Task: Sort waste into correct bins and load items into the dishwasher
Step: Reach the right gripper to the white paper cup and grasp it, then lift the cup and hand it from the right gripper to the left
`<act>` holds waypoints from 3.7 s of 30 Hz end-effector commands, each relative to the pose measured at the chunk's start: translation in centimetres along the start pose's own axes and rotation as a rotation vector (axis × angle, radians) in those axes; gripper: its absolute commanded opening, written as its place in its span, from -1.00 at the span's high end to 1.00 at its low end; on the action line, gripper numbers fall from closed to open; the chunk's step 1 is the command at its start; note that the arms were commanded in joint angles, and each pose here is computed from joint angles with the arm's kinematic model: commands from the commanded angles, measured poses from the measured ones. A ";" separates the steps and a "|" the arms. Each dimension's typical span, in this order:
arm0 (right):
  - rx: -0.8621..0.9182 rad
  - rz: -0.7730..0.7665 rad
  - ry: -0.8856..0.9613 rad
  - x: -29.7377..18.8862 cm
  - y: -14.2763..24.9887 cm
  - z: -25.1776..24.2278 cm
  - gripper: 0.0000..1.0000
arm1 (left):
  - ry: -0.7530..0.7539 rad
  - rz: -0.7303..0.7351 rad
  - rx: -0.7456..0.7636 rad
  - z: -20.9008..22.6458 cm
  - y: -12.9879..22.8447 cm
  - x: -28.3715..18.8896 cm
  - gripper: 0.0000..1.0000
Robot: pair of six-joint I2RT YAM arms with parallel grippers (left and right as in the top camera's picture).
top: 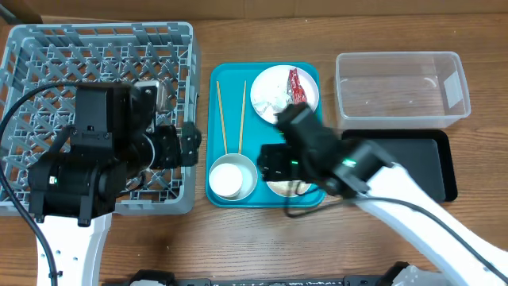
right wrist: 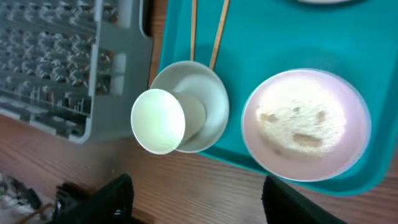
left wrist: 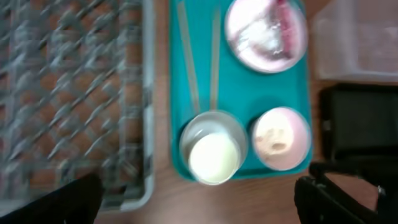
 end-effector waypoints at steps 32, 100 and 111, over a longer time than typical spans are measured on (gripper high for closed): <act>0.058 0.025 -0.019 6.6 -1.7 1.1 0.92 | -0.176 -0.030 -0.097 3.0 0.0 -0.8 -0.99; -0.476 -0.462 -0.966 -18.6 -7.6 7.1 0.92 | 1.406 0.167 0.394 -15.0 1.0 -8.0 -0.30; -0.477 -0.494 -0.943 -18.7 -8.2 6.8 -0.22 | 1.407 0.167 0.394 -15.0 1.0 -8.1 0.05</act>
Point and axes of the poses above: each gripper's point midway between its finger pads, its own x axis out along the fingers, its own z axis along the line the jaws close on, y = z × x, the point moved 1 cm from there along -x, back along the fingers, and after that the axes turned 9 degrees about -x, right-handed, at the moved point
